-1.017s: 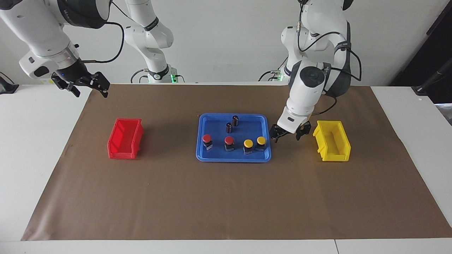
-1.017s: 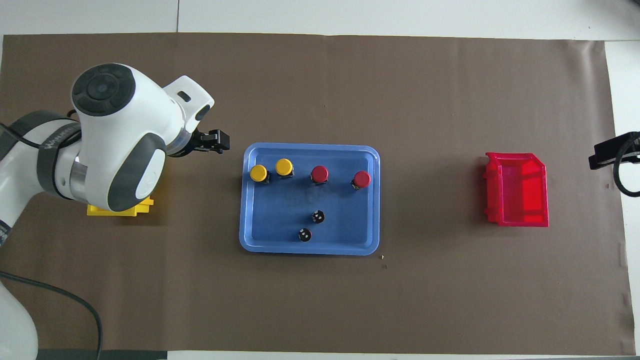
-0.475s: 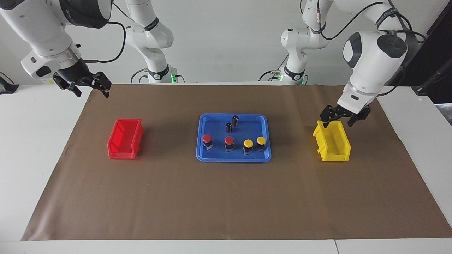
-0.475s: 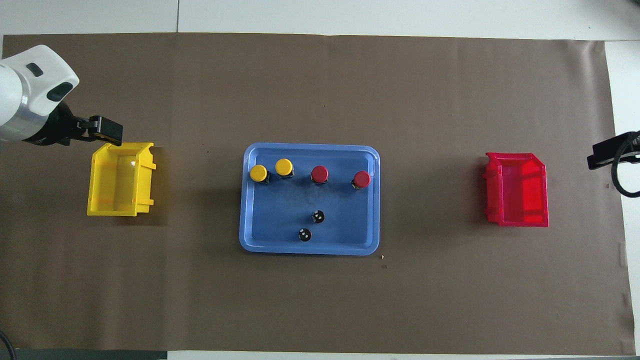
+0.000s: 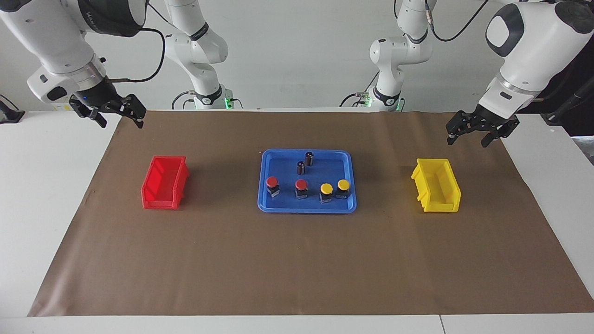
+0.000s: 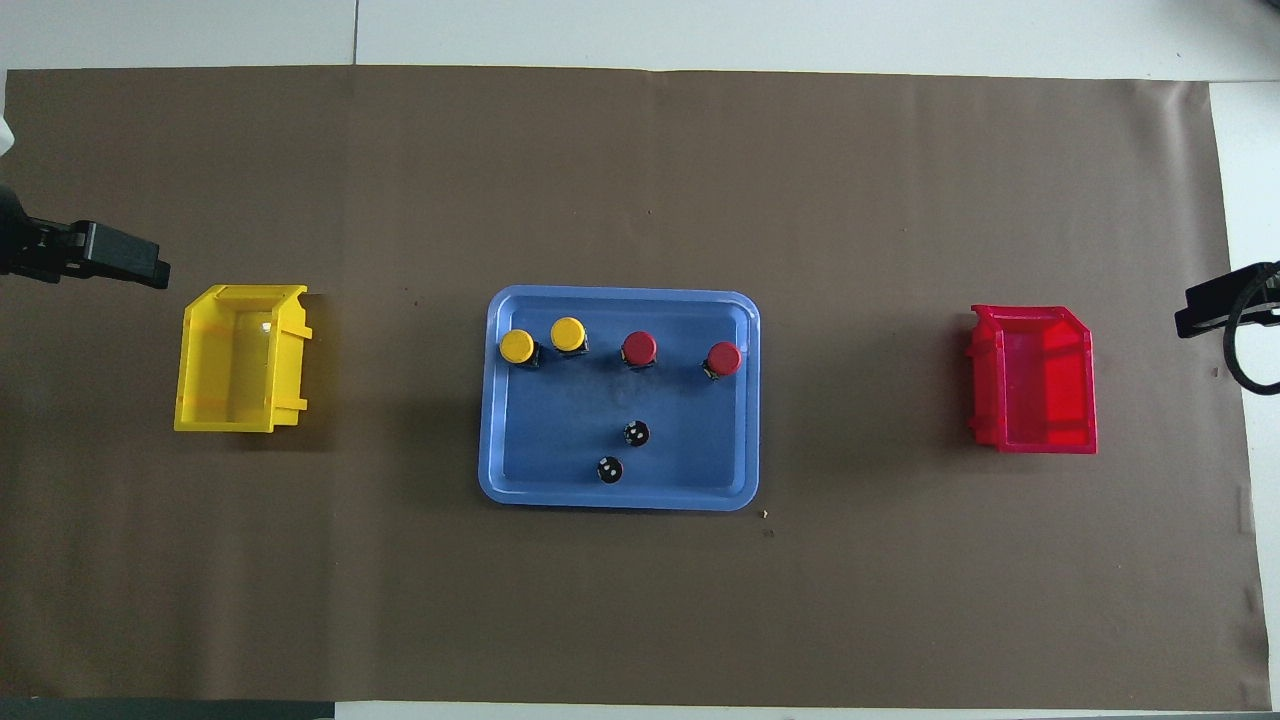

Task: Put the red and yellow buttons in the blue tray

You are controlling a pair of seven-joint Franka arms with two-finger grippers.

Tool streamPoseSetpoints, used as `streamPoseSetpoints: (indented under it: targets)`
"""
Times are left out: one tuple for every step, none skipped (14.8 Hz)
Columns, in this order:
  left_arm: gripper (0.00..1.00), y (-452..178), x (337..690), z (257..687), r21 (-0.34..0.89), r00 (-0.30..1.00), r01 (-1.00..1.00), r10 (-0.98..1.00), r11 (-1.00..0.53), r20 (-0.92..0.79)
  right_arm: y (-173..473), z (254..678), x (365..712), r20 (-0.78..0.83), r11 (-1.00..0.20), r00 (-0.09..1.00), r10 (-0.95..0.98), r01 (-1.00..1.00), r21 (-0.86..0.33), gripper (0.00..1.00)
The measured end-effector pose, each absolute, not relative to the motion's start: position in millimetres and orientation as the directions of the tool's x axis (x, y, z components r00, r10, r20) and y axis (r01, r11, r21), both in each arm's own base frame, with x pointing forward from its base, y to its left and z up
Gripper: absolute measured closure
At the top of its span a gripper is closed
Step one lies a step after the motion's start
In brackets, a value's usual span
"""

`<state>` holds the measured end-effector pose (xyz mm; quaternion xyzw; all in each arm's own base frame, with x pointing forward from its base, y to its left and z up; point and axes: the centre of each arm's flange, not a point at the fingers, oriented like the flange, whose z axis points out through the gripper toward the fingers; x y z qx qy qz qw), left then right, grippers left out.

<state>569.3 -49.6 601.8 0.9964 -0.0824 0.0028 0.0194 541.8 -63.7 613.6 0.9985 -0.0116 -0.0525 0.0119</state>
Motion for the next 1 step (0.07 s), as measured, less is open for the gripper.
streamPoseSetpoints:
  targets:
    - [0.0,-50.5,569.3,601.5,0.038,0.986,-0.167,-0.166,-0.985,0.008,-63.7,613.6,541.8,-0.105,-0.999,0.994,-0.024,-0.022,0.025,0.0]
